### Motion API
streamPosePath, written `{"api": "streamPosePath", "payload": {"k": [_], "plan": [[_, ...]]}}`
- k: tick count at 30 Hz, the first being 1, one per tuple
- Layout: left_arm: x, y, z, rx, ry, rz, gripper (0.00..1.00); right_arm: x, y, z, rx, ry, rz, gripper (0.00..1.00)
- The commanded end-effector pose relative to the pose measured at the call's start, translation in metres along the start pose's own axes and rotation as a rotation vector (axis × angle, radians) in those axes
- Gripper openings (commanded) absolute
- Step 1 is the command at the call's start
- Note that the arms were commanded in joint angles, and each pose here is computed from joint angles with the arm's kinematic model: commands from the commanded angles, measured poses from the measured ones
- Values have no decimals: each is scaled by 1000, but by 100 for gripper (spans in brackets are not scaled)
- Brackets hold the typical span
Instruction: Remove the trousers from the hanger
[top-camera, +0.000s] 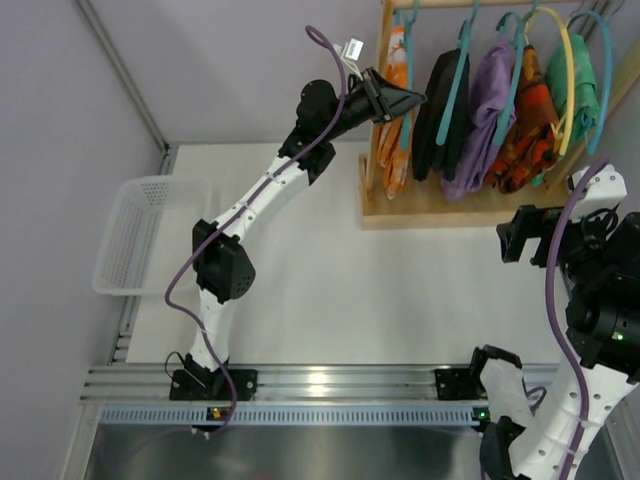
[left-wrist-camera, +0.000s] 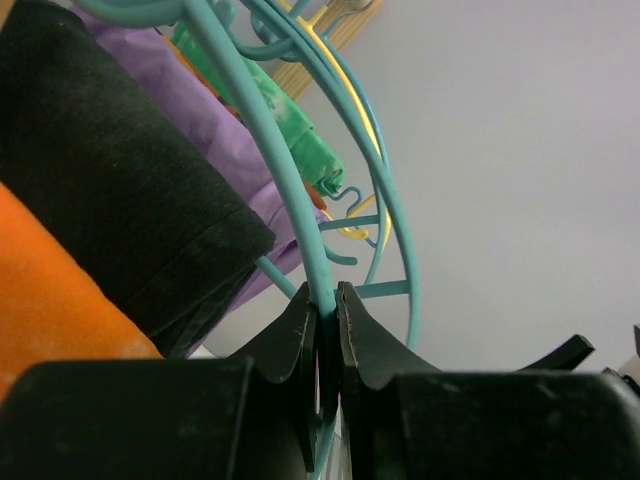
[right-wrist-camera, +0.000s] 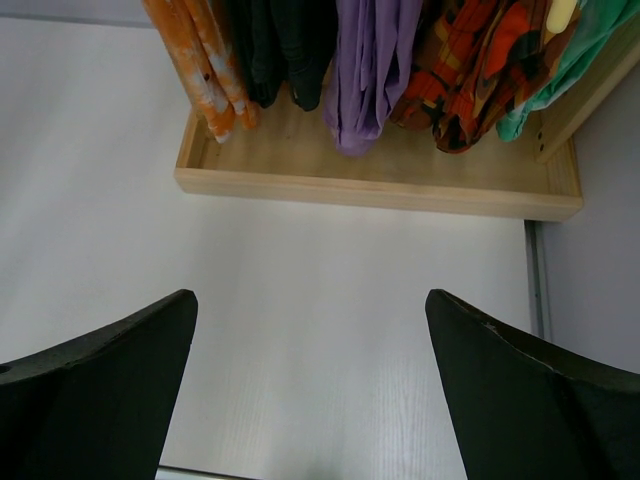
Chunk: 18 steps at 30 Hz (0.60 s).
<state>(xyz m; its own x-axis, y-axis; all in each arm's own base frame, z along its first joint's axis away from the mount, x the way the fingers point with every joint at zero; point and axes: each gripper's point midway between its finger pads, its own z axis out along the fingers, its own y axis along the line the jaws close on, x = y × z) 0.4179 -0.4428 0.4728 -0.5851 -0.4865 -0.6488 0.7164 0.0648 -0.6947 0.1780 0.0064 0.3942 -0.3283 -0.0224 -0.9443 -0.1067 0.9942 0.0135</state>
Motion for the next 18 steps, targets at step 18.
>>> {"api": "streamPosePath", "payload": {"k": [18], "plan": [[-78, -152, -13, 335, -231, 332, 0, -11, 1, -1, -6, -58, -33, 99]]}}
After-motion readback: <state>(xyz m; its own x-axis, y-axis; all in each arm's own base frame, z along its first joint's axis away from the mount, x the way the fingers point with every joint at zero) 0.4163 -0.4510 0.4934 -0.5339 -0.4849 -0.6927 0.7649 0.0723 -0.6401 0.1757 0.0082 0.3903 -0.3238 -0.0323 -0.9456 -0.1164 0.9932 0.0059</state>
